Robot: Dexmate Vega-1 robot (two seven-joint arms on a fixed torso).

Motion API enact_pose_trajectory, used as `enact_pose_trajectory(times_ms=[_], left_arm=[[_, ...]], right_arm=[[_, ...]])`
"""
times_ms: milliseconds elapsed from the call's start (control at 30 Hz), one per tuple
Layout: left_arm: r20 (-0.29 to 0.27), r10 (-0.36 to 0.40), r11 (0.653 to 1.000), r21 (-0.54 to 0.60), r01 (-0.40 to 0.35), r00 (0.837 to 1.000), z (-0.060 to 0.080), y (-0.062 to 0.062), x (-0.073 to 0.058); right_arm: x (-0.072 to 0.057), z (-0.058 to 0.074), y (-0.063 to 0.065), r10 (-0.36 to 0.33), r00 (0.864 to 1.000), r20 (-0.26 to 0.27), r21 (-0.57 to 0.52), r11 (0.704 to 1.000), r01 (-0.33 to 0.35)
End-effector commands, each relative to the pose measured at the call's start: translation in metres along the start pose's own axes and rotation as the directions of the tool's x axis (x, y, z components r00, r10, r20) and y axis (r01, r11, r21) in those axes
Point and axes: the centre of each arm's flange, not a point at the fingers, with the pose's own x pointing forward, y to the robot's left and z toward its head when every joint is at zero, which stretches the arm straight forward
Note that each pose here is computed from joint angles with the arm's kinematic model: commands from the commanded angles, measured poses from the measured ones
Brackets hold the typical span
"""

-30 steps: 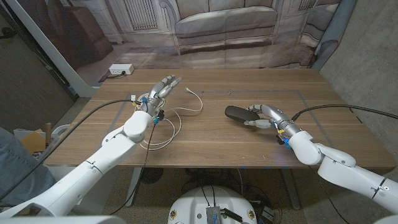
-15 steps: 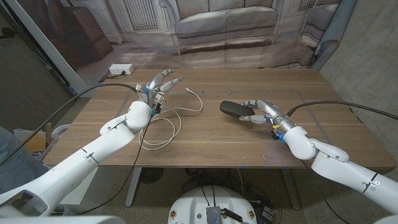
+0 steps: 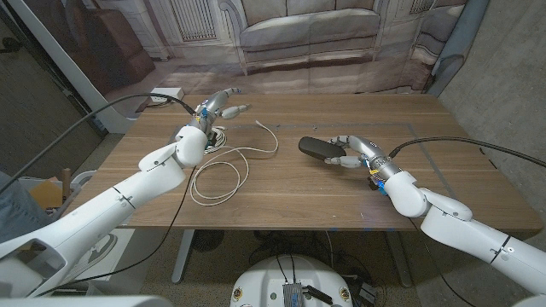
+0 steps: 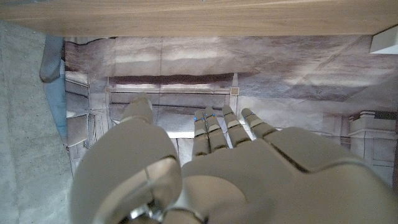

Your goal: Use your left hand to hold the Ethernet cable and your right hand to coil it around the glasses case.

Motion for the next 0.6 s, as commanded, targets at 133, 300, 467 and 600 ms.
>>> enact_pose_trajectory(times_ms=[133, 300, 467, 600], left_arm=[[0.031, -0.038, 0.957, 0.289, 0.027, 0.999, 0.002, 0.011, 0.02], [0.041, -0.027, 0.927, 0.375, 0.01, 0.999, 0.002, 0.009, 0.025], [0.086, -0.036, 0.874, 0.487, -0.01, 0.996, 0.004, 0.007, 0.032], [0.105, -0.062, 0.835, 0.551, -0.006, 0.993, 0.006, 0.009, 0.04]], right_arm=[[0.007, 0.009, -0.002, -0.01, 1.0, 0.008, 0.014, 1.0, 0.01], [0.009, 0.01, -0.001, -0.013, 1.0, 0.012, 0.019, 1.0, 0.013], [0.009, 0.01, -0.001, -0.013, 1.0, 0.01, 0.021, 1.0, 0.013], [0.008, 0.009, -0.002, -0.015, 1.0, 0.002, 0.029, 0.999, 0.015]])
